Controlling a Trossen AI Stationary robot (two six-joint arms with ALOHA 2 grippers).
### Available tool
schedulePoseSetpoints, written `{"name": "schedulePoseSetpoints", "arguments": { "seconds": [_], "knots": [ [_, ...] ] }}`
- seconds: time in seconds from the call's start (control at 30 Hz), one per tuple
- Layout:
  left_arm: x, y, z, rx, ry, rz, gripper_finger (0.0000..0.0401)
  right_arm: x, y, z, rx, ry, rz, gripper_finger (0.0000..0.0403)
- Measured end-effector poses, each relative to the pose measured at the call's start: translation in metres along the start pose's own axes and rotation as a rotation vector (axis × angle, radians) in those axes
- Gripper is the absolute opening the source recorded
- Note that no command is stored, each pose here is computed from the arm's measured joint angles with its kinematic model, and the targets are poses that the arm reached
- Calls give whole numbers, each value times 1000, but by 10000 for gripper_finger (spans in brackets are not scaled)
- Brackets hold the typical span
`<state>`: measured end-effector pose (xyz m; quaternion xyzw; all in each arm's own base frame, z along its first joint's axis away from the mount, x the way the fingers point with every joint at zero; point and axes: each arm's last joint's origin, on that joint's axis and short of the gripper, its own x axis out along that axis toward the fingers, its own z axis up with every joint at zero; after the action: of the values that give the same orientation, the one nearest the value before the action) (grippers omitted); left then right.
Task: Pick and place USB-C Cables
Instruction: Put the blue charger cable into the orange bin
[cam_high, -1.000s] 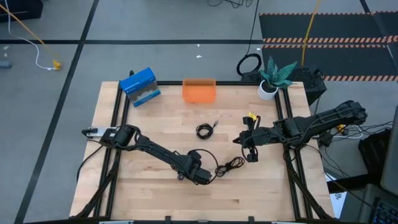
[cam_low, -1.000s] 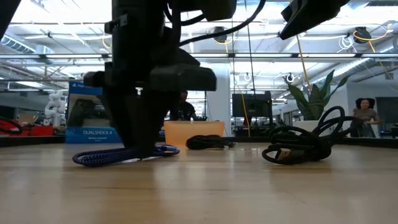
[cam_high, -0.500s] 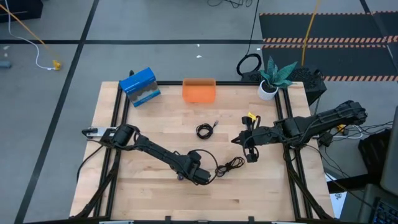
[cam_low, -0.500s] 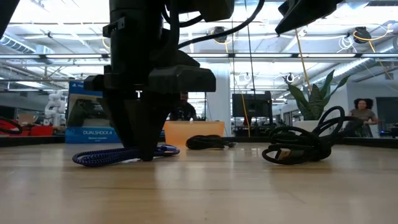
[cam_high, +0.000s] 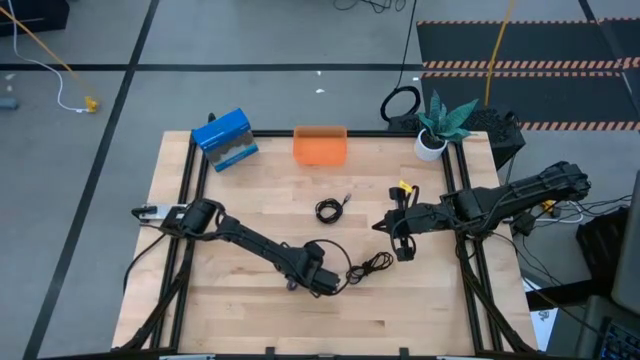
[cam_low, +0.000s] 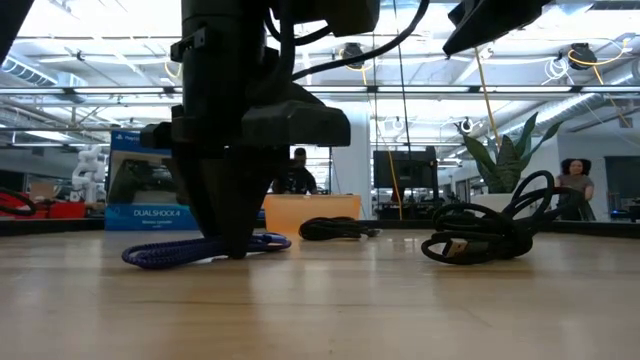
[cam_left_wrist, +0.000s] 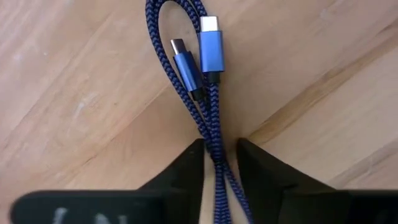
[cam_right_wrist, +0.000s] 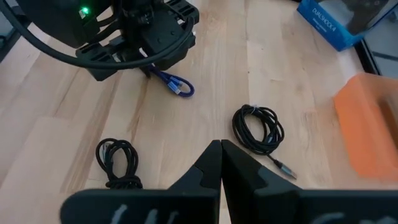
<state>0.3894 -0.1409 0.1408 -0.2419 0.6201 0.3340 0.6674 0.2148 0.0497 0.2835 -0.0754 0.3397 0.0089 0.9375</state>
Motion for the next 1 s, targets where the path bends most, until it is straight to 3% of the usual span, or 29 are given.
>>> {"name": "schedulePoseSetpoints", "arguments": {
  "seconds": [0.27, 0.53, 0.77, 0.9, 1.0],
  "knots": [
    [1, 0, 4, 31, 1, -16, 15, -1, 6, -1, 56, 19, 114, 0],
    [1, 1, 6, 36, 21, -24, 40, -5, 21, -2, 15, 14, 166, 0],
    [-1, 2, 9, 85, 45, -46, 14, -7, 29, -3, -11, 14, 194, 0],
    [-13, 8, 9, 128, 64, -71, 19, -8, 31, -4, -19, 22, 200, 0],
    [-39, 13, 11, 159, 45, -130, 32, -8, 31, -5, -19, 26, 199, 0]
  ]
}}
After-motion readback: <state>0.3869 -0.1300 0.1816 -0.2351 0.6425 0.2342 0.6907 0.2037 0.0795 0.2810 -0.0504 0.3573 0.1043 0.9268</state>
